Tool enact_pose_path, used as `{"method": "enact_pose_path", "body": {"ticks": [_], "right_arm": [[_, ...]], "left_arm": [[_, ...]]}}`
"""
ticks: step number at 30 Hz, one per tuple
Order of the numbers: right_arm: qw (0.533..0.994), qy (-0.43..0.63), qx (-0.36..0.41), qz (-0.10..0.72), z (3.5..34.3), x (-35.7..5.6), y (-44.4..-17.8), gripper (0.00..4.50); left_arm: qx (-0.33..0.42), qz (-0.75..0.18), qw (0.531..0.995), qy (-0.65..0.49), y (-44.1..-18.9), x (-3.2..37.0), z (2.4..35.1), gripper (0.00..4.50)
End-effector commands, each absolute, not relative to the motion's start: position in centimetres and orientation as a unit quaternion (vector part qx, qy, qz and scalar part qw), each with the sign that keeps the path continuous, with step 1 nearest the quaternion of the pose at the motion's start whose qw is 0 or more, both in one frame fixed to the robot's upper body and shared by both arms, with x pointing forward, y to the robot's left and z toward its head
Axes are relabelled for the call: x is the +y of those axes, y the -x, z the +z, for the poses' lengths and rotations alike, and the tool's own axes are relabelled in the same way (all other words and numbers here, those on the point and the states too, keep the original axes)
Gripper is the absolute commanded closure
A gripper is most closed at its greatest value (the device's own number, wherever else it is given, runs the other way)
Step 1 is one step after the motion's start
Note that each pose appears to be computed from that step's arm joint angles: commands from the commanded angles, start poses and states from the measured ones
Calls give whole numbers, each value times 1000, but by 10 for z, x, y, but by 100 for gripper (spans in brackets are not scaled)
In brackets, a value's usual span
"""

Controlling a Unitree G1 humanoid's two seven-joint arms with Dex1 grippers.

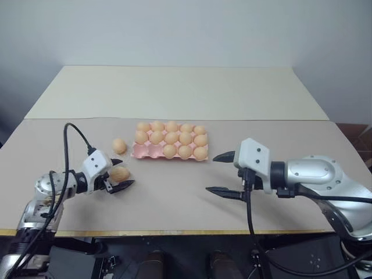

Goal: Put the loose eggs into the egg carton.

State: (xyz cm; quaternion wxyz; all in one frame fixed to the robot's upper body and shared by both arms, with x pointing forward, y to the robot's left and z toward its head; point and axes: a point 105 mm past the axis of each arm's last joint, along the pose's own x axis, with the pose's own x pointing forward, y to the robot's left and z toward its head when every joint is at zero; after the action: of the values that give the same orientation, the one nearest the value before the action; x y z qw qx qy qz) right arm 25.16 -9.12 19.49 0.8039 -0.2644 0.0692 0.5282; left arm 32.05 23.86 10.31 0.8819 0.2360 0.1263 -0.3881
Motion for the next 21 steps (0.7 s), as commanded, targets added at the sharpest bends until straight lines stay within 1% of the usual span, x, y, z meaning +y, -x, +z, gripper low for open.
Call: {"method": "enact_pose_path", "body": {"ticks": [1, 2, 7, 9, 13, 15, 18, 21], "right_arm": [[812, 270, 50, 516, 205, -92, -248, 0], [814, 269, 50, 512, 205, -93, -248, 0], [822, 266, 49, 501, 205, -92, -252, 0], [824, 263, 48, 500, 205, -90, -253, 0], [826, 260, 48, 498, 203, -89, -254, 0], [827, 262, 47, 496, 203, -89, -254, 0], [829, 265, 45, 491, 203, -89, -255, 0], [832, 266, 40, 486, 205, -88, -257, 0]], "left_arm": [[139, -390, 876, -246, -321, 238, 97, 38], [141, -389, 876, -246, -321, 238, 96, 54], [142, -387, 877, -248, -322, 239, 97, 215], [138, -384, 878, -249, -322, 239, 98, 261], [118, -375, 882, -260, -324, 237, 106, 264], [94, -383, 882, -258, -323, 233, 115, 264], [45, -409, 884, -224, -318, 220, 138, 264], [-6, -419, 890, -180, -321, 210, 163, 264]]}}
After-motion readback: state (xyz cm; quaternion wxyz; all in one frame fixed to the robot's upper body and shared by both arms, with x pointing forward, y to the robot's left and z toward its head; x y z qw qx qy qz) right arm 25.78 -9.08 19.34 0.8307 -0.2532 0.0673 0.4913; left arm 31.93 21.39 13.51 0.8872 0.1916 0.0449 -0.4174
